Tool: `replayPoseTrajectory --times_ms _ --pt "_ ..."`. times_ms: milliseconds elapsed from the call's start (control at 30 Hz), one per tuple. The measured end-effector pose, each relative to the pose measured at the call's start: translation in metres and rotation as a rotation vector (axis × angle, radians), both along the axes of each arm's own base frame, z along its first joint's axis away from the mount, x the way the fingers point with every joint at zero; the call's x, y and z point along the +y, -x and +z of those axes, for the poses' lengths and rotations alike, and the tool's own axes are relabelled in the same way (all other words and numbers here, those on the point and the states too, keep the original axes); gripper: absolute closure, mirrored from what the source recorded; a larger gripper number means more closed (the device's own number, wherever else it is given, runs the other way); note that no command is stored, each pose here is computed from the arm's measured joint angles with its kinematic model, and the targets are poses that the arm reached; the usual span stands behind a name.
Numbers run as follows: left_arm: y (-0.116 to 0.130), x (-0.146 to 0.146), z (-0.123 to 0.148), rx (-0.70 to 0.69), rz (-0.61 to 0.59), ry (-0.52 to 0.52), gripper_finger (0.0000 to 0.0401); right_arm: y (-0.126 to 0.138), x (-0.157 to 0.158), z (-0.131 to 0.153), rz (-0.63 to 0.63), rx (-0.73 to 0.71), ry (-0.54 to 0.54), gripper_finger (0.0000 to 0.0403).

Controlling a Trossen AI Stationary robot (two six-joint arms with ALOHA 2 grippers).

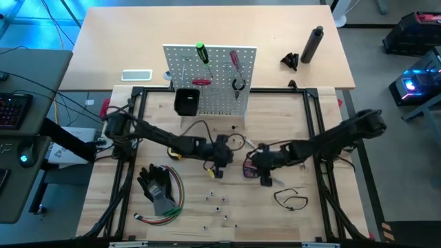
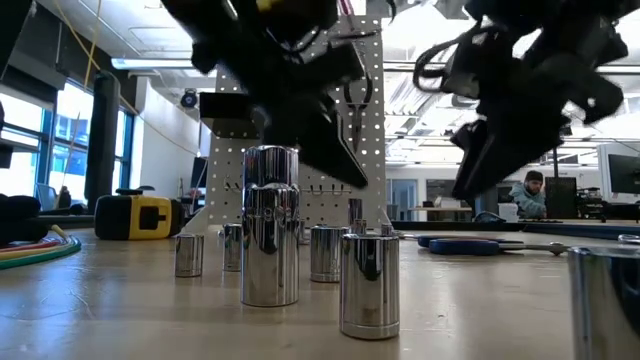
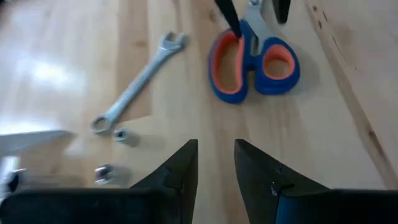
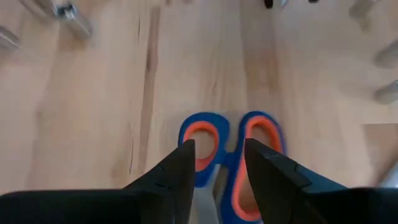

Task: Hang tools onto peg board
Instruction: Hang the blue scissors on the white peg board

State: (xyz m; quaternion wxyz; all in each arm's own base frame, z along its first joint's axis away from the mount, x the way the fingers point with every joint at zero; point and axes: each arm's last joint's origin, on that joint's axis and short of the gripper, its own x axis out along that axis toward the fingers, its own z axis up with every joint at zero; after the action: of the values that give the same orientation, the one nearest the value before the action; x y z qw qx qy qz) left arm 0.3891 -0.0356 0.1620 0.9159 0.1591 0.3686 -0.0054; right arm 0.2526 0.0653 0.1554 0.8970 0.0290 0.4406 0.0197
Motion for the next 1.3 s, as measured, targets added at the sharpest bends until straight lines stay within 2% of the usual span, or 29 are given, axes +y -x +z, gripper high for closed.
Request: replayPoseTrajectory --times_ms 100,233,500,600,733,933,1100,1300 --pt "-0.008 -0.005 -0.017 -0.024 0.004 0.019 0.0304 -0.005 0.005 -0.014 0.008 0.017 0.025 0.0270" --pt "-0.014 -0.010 -0.031 -0.049 0.019 0.052 0.0304 -0.009 0.003 -0.030 -0.048 0.061 0.084 0.0269" --pt "-0.017 -0.014 -0.032 -0.096 0.032 0.087 0.0304 -0.015 0.003 -0.042 -0.085 0.055 0.126 0.0271" --pt "-0.019 -0.014 -0.030 -0.129 0.032 0.091 0.0304 -0.016 0.003 -0.045 -0.094 0.059 0.144 0.0285" --pt "-0.020 -0.014 -0.028 -0.146 0.031 0.094 0.0304 -0.016 0.003 -0.048 -0.091 0.069 0.154 0.0326" --pt "-0.019 -0.014 -0.029 -0.132 0.035 0.098 0.0304 -0.016 0.003 -0.048 -0.072 0.060 0.162 0.0396" --pt "-0.018 -0.015 -0.030 -0.118 0.039 0.102 0.0304 -0.019 0.004 -0.039 -0.066 0.034 0.167 0.0399" --pt "-0.018 -0.016 -0.031 -0.112 0.038 0.101 0.0304 -0.018 0.004 -0.012 -0.048 0.045 0.178 0.0394"
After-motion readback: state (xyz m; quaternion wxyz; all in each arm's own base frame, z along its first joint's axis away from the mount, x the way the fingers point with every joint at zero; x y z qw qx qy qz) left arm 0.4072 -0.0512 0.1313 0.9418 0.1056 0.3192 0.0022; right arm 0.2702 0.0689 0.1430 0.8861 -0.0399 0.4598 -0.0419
